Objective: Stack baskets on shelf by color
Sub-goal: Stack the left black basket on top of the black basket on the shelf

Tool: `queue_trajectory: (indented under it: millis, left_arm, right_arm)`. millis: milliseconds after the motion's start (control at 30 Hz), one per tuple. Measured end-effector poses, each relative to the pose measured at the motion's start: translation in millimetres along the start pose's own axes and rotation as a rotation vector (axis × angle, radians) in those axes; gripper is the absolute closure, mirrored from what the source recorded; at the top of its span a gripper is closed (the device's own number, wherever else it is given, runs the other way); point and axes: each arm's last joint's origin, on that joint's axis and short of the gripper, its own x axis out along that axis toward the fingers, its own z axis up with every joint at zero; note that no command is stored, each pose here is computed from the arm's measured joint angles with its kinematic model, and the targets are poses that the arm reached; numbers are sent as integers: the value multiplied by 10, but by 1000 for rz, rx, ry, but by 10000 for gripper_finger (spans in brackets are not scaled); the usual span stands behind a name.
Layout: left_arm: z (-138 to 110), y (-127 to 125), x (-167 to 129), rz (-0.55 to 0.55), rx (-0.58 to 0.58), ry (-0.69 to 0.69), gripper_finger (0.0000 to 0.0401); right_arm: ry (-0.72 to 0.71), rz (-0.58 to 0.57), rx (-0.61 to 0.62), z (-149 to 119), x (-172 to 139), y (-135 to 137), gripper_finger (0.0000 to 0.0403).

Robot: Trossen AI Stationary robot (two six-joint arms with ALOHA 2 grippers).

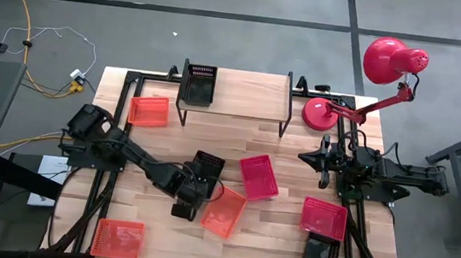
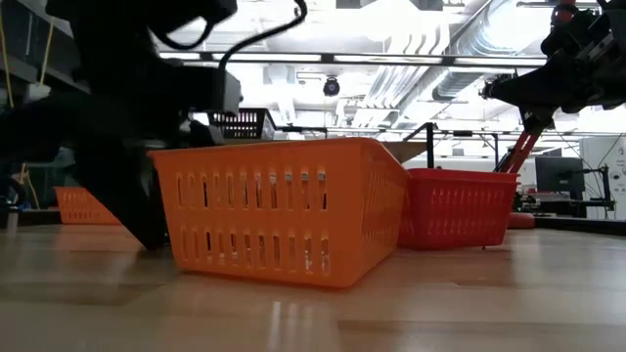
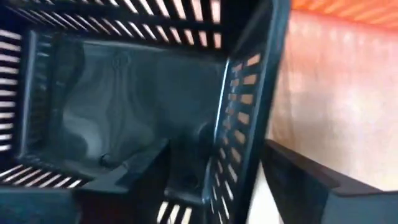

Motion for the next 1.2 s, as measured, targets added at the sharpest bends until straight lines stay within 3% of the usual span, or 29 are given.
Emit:
queue_trajectory:
  millis: [100,267,300,467,633,800,933,1033,1200]
  left_arm:
    - [4,-10,17,-1,43,1,223]
    - [-9,31,-65,-3,109,2,371]
    - [2,53,-119,-4,104,-16,385]
    - [-23,221,-609,28,64,-121,398]
    - [-135,443,-1419,94,-4,-357,400]
    - [-223,716,-2258,268,-47,-573,400]
    - [-202,1045,-2696,485,-25,-540,401]
    - [-138,1357,-2881,579,-44,-485,401]
    - [-93,1863,-2844,531,-53,-366,401]
  right_arm:
    - [0,0,0,0,0,0,402]
    - [0,0,0,0,0,0,402]
    - [0,0,0,0,0,0,402]
    - [1,0,0,-1,1,0,402]
    - [1,0,0,-2,1,0,402]
    - [3,-1,0,-3,2,0,402]
    - [8,-1,0,-6,6,0,402]
    - [8,-1,0,-6,6,0,402]
    - [7,-1,0,-5,5,-1,402]
